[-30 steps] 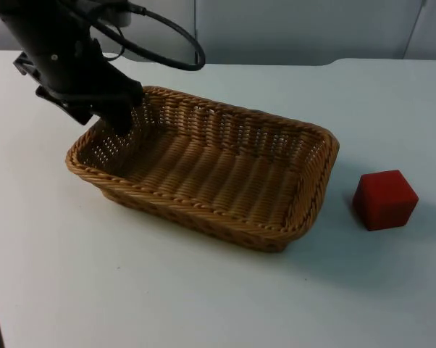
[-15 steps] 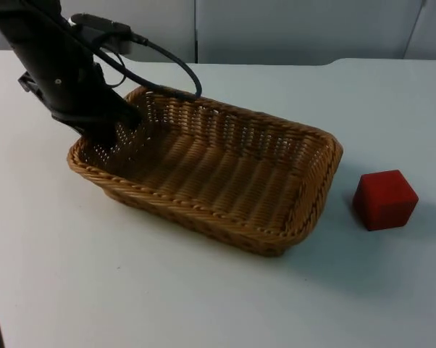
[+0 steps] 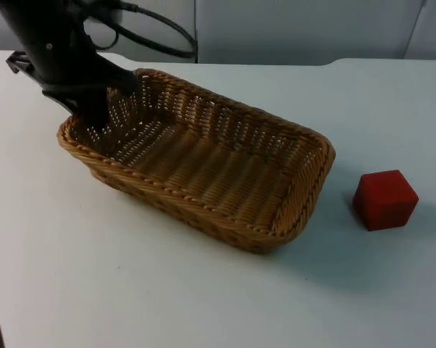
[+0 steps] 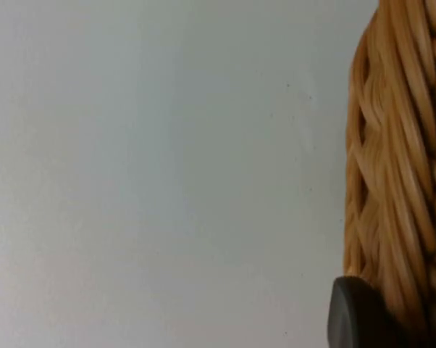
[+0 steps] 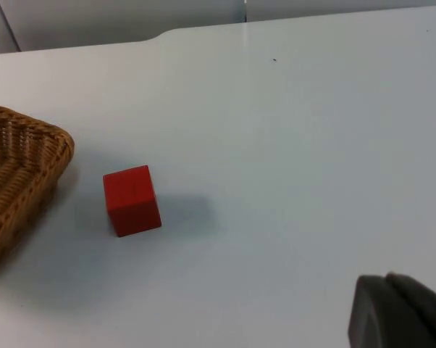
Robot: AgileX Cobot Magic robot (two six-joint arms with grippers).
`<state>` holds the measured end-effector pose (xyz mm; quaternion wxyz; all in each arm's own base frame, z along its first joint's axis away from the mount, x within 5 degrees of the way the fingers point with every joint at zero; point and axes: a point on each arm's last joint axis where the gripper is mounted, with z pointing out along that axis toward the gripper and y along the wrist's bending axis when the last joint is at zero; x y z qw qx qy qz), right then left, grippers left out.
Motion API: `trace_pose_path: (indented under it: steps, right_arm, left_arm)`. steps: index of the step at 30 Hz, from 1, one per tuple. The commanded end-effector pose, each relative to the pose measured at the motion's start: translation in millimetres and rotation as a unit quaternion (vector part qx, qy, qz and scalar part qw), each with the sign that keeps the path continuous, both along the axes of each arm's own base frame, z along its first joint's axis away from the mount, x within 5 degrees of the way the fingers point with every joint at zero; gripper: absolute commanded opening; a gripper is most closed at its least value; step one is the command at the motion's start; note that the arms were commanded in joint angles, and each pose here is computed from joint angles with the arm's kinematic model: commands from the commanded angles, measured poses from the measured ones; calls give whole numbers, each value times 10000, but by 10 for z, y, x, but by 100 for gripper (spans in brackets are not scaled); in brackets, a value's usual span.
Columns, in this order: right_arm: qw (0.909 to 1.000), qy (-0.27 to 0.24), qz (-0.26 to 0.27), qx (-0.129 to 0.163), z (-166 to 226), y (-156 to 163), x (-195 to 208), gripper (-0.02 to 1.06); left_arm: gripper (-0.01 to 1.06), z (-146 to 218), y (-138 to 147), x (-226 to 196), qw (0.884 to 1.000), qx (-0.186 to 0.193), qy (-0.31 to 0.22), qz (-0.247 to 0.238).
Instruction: Pick up the basket with the left hand and place the cube into the basket with the right hand.
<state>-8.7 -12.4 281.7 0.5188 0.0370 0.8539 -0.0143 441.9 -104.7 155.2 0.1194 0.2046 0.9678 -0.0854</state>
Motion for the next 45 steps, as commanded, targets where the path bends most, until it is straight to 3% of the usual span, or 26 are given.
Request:
trace_pose_path:
  steps: [1, 7, 11, 23, 30, 45]
  right_arm:
    - [10000, -54, -2, -27, 5, -6, 4, 0]
    - [10000, -54, -2, -27, 5, -6, 4, 0]
    - [10000, -54, -2, -27, 5, -6, 4, 0]
    - [10000, -54, -2, -27, 5, -6, 4, 0]
    - [10000, -54, -2, -27, 5, -6, 4, 0]
    - [10000, -54, -2, -27, 5, -6, 4, 0]
  left_arm:
    - [0, 224, 21, 27, 9998, -153, -95, 80]
    - [0, 485, 38, 37, 9982, -527, -190, 227]
    - [0, 641, 39, 0, 9946, -967, -76, 366]
    - [0, 927, 175, -61, 9914, -1138, -241, 599]
    - [0, 954, 125, -85, 9850, -1578, -18, 693]
    - [0, 957, 125, -77, 9848, -1590, -65, 700]
